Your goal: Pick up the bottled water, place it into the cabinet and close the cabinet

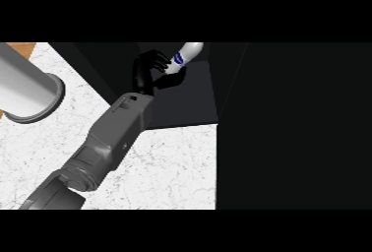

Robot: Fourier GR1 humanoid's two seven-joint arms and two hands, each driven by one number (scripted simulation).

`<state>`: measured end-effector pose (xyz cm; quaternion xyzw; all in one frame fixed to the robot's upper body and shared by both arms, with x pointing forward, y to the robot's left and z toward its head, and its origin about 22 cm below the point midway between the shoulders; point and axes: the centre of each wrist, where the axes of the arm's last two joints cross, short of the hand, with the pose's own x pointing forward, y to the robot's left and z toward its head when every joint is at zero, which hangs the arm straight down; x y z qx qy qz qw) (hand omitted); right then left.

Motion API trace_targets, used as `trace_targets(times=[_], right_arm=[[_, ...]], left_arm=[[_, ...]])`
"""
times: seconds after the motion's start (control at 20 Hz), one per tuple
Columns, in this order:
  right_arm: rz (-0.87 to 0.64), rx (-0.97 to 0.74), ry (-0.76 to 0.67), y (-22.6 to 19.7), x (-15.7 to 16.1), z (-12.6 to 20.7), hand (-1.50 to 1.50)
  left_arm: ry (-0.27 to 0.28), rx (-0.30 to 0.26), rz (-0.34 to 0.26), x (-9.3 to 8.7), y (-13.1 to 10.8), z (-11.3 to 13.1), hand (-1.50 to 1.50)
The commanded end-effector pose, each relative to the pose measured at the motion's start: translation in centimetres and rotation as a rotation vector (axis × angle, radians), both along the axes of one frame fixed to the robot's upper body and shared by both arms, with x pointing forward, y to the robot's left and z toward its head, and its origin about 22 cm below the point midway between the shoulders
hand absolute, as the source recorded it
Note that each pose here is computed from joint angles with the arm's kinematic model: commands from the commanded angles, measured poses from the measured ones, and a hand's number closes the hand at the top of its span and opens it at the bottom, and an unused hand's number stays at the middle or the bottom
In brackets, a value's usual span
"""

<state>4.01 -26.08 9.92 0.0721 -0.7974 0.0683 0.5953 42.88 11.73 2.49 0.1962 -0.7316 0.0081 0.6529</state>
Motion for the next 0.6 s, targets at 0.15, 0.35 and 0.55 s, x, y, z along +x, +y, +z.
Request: trace_targets(times=[0.15,0.35,0.55], right_arm=[[0.034,0.068,-0.022,0.0,-0.1,0.4,-1.50],[0.037,0.070,-0.026,0.2,0.0,0.8,-1.50],[0.056,0.079,-0.003,0.4,-0.4,0.8,-1.50]], left_arm=[[-0.051,0.133,0.053,0.8,1.2,0.9,-1.50],[-0.046,0.107,0.042,0.4,-1.0,0.8,-1.50],[-0.077,0.062,-0.079,1.1,0.0,2.0,-1.50]])
